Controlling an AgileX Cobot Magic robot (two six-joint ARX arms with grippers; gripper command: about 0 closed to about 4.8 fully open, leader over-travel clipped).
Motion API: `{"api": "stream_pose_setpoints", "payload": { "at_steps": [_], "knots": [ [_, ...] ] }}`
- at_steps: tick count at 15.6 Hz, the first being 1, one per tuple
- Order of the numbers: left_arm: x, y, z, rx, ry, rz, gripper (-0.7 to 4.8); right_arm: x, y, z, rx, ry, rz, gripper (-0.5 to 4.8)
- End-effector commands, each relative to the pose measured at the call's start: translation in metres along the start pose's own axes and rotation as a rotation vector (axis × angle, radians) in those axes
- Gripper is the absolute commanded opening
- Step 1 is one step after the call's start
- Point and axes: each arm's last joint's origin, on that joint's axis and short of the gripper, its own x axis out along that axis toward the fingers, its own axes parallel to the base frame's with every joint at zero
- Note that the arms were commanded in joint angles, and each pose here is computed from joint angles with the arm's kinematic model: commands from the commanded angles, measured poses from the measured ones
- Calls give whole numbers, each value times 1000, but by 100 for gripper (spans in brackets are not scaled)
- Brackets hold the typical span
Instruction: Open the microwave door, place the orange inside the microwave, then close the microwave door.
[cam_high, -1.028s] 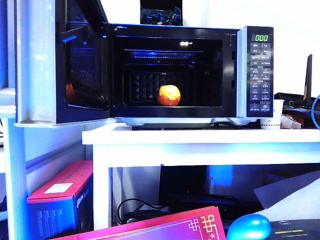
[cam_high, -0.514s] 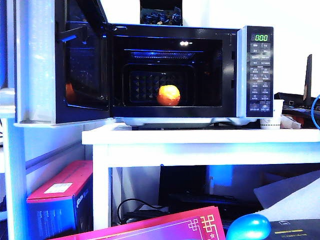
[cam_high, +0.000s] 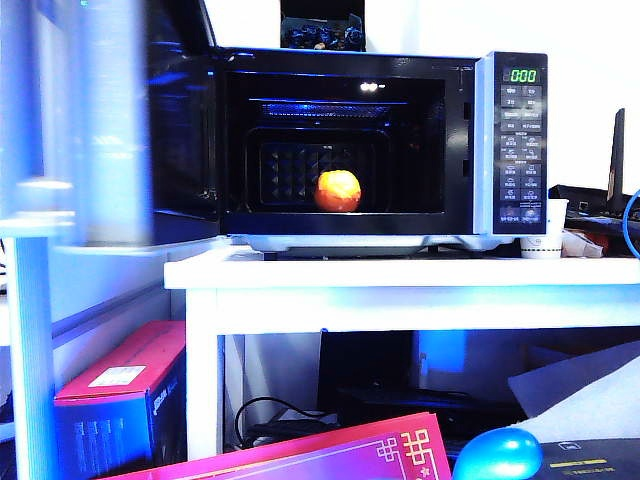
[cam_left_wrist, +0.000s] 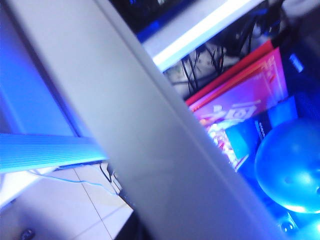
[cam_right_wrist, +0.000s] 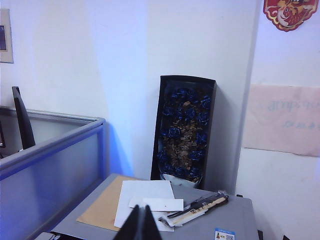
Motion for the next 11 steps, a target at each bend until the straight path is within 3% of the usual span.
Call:
{"api": "stream_pose_setpoints", "payload": {
  "at_steps": [1,3,5,11],
  "knots": [
    [16,-5,15,-12,-80,-126,-5,-6,0,6,5,-34,2,-1],
    [29,-7,42,-19,-289,-199,-5,-6,0,6,5,-34,2,-1],
    [39,-8,59,-21,-416,-257,-5,-6,0,5,5,-33,2,-1],
    [30,-6,64,-39,-491,-246,-5,15,1,-10,-27,55,8,-1]
  ]
}}
